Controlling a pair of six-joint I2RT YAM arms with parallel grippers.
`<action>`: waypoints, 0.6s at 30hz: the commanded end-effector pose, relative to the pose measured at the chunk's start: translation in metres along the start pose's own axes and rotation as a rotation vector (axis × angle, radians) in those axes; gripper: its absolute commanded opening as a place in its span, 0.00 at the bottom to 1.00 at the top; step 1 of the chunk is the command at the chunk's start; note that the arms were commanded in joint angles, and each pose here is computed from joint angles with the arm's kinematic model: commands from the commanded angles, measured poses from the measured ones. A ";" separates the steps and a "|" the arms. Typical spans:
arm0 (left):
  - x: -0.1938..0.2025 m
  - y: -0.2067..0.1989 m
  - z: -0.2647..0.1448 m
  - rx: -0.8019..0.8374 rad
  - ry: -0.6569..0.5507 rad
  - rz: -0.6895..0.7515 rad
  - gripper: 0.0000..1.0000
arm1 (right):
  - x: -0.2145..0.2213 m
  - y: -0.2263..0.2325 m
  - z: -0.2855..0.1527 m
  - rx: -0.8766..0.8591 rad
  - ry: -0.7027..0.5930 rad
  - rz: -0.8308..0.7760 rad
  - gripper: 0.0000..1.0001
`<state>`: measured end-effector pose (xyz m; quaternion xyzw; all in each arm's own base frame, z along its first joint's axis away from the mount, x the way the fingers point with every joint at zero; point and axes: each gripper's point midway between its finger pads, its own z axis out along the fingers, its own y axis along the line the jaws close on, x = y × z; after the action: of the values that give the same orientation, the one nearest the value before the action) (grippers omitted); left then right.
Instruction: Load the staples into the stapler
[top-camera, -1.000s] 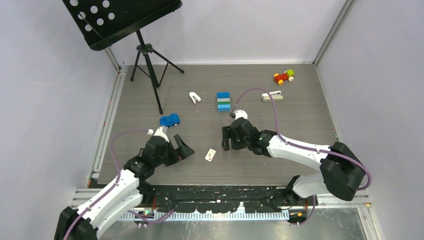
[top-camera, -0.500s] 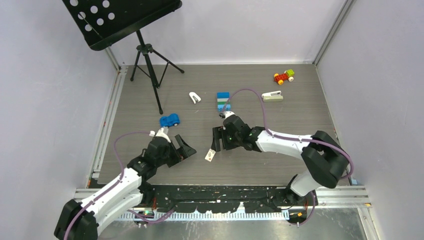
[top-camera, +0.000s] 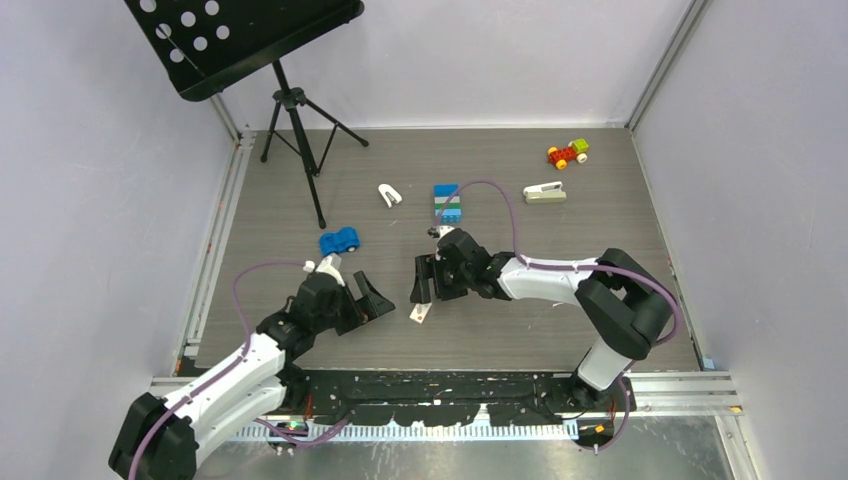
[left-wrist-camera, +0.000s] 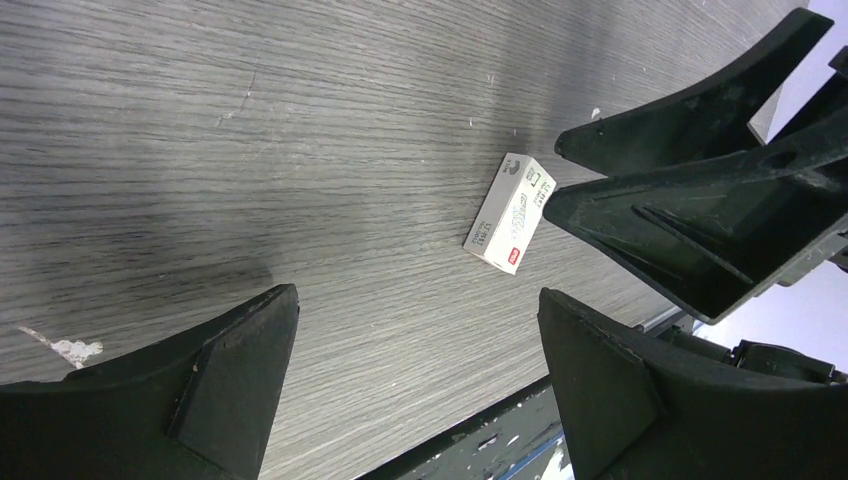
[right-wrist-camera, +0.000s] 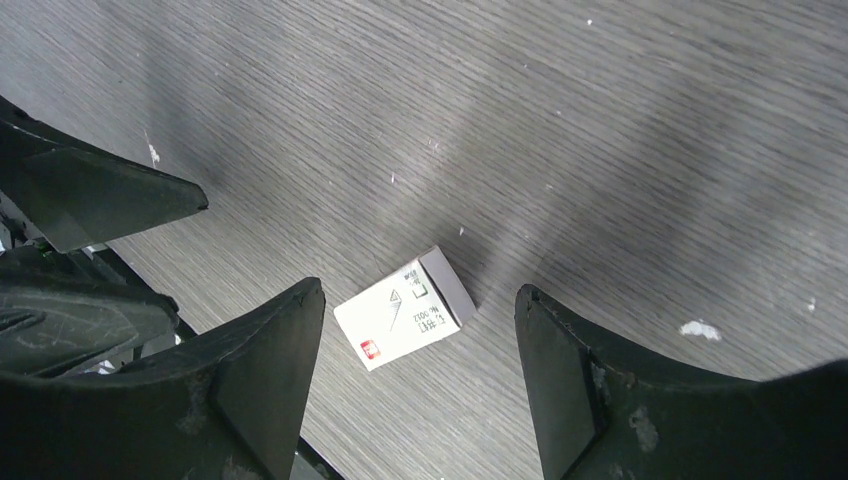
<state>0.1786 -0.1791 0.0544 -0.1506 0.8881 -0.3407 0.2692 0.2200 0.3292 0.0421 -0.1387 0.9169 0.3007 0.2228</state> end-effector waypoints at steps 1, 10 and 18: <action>-0.012 -0.020 -0.005 0.059 -0.031 0.042 0.92 | -0.023 0.020 0.006 -0.065 -0.054 -0.006 0.74; -0.012 -0.019 -0.005 0.055 -0.036 0.042 0.92 | -0.012 0.020 0.007 -0.091 -0.029 0.019 0.71; -0.012 -0.017 -0.004 0.049 -0.036 0.062 0.92 | -0.002 0.025 0.007 -0.147 -0.009 0.061 0.68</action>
<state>0.1789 -0.1789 0.0568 -0.1408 0.8870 -0.3417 0.2768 0.2137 0.3420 0.0374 -0.1314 0.9102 0.3365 0.2025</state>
